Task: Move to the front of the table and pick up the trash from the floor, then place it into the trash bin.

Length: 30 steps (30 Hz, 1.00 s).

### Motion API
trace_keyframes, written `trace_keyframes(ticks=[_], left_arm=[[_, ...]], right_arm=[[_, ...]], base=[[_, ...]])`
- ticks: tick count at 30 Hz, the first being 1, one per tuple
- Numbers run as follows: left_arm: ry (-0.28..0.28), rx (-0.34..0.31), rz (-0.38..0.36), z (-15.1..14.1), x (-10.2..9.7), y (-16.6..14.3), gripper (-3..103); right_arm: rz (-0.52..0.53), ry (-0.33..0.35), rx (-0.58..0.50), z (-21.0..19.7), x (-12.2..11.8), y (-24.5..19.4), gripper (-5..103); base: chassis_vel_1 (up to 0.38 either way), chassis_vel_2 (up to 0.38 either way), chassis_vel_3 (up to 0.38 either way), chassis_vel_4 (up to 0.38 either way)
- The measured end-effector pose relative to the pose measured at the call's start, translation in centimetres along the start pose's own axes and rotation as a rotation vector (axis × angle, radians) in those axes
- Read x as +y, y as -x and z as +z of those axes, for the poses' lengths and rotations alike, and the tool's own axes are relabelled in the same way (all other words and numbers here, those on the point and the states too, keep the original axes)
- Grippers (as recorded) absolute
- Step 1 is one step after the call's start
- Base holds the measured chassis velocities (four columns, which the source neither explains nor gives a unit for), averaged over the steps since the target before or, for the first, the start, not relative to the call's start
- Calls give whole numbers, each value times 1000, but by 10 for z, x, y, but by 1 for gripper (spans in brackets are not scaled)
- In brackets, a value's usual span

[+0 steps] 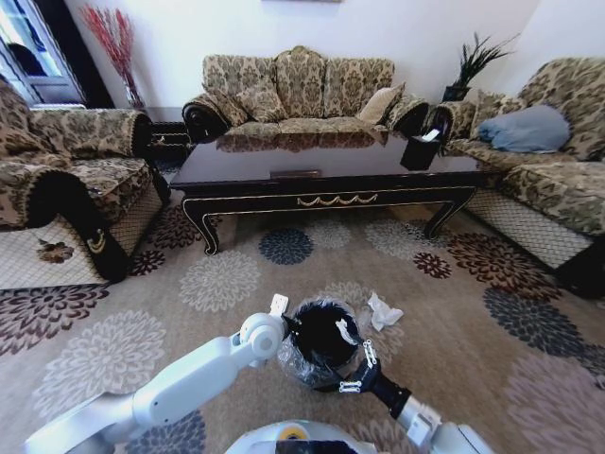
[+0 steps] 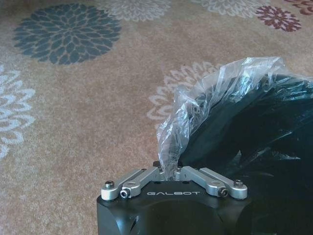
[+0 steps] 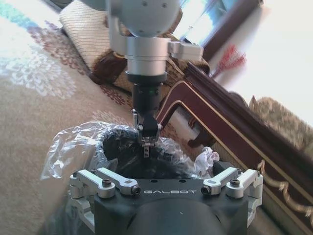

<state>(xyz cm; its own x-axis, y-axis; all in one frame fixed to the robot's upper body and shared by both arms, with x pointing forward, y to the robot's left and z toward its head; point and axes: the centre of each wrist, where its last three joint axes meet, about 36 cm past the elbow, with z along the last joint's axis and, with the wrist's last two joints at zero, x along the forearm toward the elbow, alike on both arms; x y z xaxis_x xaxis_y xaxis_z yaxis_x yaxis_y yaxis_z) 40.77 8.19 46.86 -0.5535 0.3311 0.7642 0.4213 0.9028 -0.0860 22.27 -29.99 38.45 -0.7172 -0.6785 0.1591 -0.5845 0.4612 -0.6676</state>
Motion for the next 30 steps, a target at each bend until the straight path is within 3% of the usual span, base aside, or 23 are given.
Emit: trace_keyframes(ticks=[5,6,11,14,16,17,18,19,20,21,22,23,24,28,30], left_arm=[[2,2,2,1,-1,0,3],[2,4,6,2,-2,1,3],[2,5,6,2,-3,1,3],[2,6,4,2,-2,1,3],[2,5,4,2,-2,1,3],[2,5,4,2,-2,1,3],[2,5,4,2,-2,1,3],[2,5,4,2,-2,2,3],[1,6,4,2,-2,2,3],[2,6,3,2,-2,2,3],[2,6,3,2,-2,2,3],[2,6,2,2,-2,2,3],[2,7,3,2,-2,2,3],[3,4,1,1,-2,2,3],[3,4,0,1,-1,2,3]], right_arm=[[20,-62,-8,2,-5,4,100],[28,-27,-6,0,-3,4,100],[35,16,0,-5,-4,4,100],[55,94,18,-12,-1,3,100],[70,259,-3,-29,1,1,100],[70,259,-3,-29,1,1,100],[86,325,6,-39,1,2,100],[88,338,2,-41,0,2,100],[91,329,-1,-49,-5,4,100],[100,260,15,-50,-9,4,100],[100,260,15,-50,-9,4,100],[100,141,3,-49,-19,6,100],[93,89,-10,-49,-24,6,100],[60,22,-7,-53,-26,3,100],[30,50,-11,-57,-20,1,100]], base=[[0,0,0,0],[0,0,0,0],[0,0,0,0],[0,0,0,0],[0,0,0,0],[0,0,0,0],[0,0,0,0],[0,0,0,0],[0,0,0,0],[0,0,0,0],[0,0,0,0],[0,0,0,0],[0,0,0,0],[0,0,0,0],[0,0,0,0]])
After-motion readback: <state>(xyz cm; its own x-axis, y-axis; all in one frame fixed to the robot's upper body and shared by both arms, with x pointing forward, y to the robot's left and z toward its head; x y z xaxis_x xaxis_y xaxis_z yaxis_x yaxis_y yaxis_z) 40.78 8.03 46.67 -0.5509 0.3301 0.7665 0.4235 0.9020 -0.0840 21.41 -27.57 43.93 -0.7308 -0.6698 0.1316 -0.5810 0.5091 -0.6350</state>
